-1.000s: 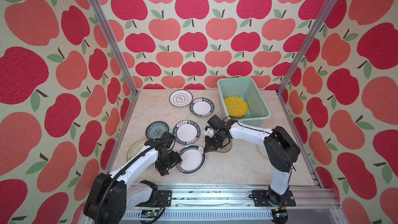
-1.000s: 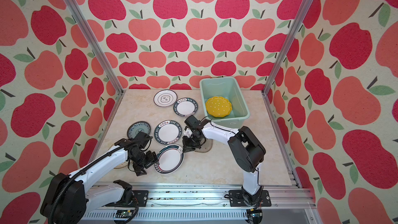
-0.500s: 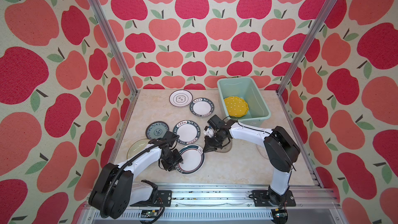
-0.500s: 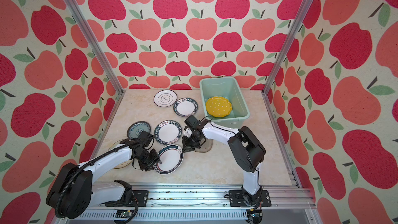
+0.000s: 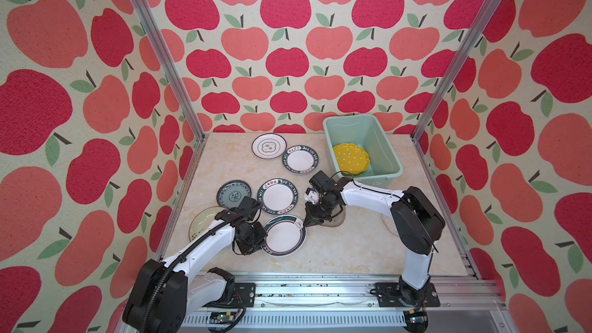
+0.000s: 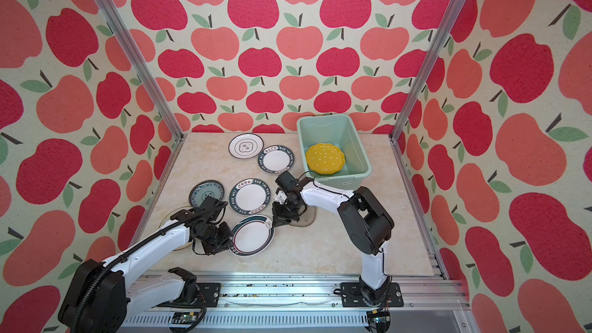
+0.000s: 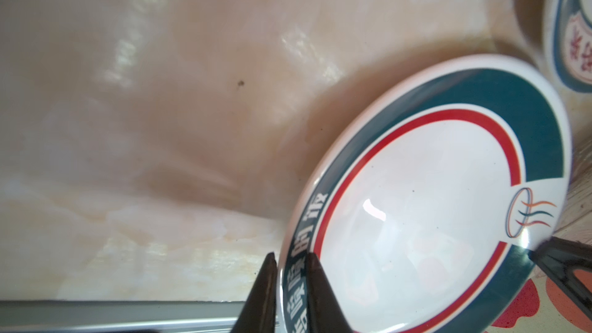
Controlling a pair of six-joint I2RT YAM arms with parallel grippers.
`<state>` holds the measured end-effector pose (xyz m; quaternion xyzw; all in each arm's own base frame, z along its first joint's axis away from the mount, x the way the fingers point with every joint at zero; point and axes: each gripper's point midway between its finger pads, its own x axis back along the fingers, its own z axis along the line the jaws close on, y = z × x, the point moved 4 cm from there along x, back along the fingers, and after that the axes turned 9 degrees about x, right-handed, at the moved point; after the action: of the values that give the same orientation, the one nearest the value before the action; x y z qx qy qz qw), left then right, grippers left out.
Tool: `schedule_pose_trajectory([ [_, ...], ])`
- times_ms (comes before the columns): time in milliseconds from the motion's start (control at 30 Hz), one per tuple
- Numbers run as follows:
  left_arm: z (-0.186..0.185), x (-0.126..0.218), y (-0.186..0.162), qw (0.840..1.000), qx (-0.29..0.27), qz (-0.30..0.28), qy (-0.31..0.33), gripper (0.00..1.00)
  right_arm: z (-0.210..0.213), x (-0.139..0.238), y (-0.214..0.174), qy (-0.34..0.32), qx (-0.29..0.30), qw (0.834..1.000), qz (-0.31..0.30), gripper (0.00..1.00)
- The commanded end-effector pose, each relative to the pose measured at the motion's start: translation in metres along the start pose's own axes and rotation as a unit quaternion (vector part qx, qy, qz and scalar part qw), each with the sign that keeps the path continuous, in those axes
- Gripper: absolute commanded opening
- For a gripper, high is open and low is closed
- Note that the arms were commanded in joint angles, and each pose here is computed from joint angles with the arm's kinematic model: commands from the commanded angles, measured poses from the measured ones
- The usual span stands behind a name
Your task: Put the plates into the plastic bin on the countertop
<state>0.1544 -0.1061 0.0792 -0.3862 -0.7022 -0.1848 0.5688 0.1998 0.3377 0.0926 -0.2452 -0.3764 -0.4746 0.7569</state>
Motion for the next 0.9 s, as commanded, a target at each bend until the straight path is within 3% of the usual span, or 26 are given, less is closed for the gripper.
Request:
schedule_pose_trajectory([
  [0,0.0,0.004,-0.001,1.0,0.009,-0.004,-0.009,0.17,0.01,-0.003,-0.005,0.005,0.005,1.0,0.018,0.09],
  [367,0.003,0.021,-0.002,0.998,0.026,-0.033,-0.051,0.09,0.015,-0.001,-0.009,-0.004,0.011,1.0,0.025,0.26],
  [600,0.003,0.029,-0.001,0.995,0.044,-0.045,-0.076,0.06,0.018,0.007,-0.009,-0.01,0.016,1.0,0.016,0.45],
  [867,0.004,0.037,-0.005,0.992,0.065,-0.049,-0.101,0.09,0.025,0.024,-0.013,-0.012,0.012,1.0,-0.007,0.57],
])
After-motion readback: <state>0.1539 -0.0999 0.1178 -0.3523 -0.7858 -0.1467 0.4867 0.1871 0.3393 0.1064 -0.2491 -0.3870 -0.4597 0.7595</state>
